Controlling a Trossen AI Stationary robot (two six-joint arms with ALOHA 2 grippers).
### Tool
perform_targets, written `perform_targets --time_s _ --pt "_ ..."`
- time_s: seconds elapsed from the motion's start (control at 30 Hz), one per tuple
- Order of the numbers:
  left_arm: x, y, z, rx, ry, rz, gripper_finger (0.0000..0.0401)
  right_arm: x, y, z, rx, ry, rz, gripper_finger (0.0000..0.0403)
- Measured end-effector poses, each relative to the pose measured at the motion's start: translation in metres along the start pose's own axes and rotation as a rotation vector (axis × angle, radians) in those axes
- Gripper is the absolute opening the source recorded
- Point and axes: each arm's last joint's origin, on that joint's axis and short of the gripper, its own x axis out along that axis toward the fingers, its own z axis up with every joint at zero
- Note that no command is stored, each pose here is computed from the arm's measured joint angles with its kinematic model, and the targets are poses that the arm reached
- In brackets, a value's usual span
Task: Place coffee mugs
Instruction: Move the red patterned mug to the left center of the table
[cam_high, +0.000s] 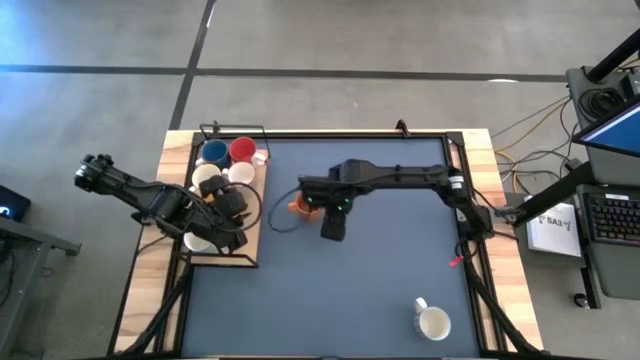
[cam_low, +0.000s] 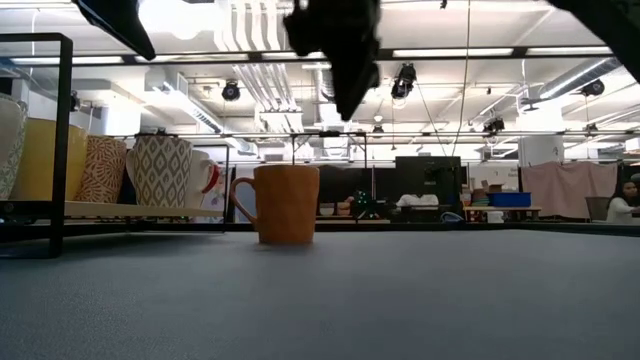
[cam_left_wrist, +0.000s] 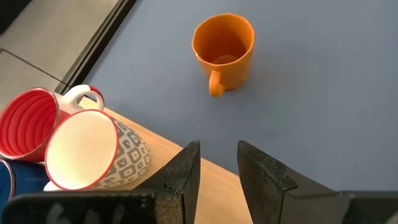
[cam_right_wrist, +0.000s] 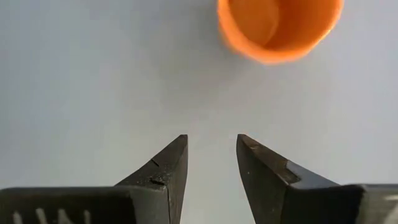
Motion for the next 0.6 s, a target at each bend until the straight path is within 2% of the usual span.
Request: perform_targets --time_s 0.23,0.33,0.6 --pt "0.001 -0.001 -0.001 0.031 0.004 0.002 0.0089 -0.013 0.050 -0.046 0.112 0.044 -0.005 0.0121" --pt "0.001 -0.001 -0.001 0.042 0.004 0.002 0.0089 -0.014 0.069 -0.073 0.225 0.051 -0.066 0.0121" --pt "0.001 -0.004 0.003 0.069 -0.034 -0.025 0.0089 -0.016 0.122 -0.148 0.568 0.118 -0.065 0.0117"
